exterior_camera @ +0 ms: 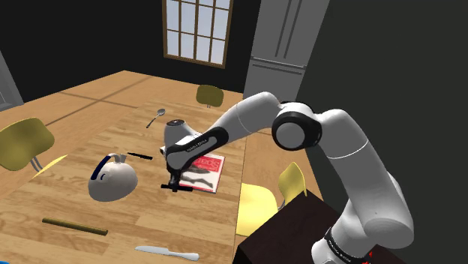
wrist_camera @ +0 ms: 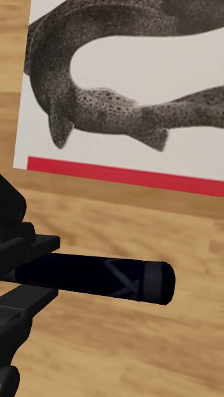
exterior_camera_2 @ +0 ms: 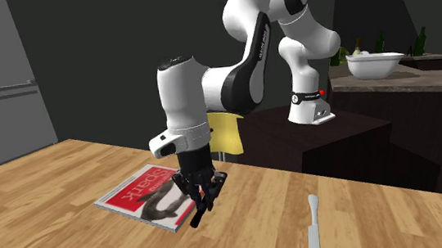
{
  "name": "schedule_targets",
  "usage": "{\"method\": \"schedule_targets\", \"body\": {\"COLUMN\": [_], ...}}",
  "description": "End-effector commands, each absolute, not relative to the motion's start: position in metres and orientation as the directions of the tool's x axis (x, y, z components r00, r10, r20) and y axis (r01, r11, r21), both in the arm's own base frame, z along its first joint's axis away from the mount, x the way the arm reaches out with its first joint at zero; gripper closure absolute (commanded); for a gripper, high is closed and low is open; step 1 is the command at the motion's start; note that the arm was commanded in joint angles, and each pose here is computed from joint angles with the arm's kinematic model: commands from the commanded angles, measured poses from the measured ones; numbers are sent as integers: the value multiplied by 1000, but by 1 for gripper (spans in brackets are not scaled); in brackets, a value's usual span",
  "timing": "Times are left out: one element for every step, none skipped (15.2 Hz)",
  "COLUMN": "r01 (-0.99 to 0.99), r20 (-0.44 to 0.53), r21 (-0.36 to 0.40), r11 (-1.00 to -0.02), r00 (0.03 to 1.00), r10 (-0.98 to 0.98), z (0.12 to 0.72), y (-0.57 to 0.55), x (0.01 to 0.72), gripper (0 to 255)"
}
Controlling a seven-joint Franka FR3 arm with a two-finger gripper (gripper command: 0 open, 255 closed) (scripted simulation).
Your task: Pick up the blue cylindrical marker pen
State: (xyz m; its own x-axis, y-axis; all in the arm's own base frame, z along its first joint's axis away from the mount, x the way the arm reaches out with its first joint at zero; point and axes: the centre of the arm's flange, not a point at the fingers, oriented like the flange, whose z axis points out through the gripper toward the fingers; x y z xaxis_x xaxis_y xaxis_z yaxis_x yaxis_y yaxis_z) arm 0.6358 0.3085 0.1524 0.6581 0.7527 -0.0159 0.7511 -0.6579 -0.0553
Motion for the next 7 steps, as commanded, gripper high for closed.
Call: {"method": "schedule_targets", "body": {"r01": [751, 751, 751, 751, 751, 751, 751], "r20": [-16, -16, -16, -16, -16, -16, -16], "r21": [-55, -55, -55, -55, -55, -55, -55], "r11": [-658, -658, -658, -658, -658, -658, -658], "r00": [658, 658, 658, 658, 658, 658, 658], "r10": [753, 753, 753, 753, 753, 753, 753], "z": [163, 169, 174, 179, 184, 185, 185], "y": [309, 309, 309, 309, 309, 309, 309], "x": [636, 636, 636, 636, 636, 636, 636], "gripper": [255, 255, 255, 255, 255, 255, 255]}}
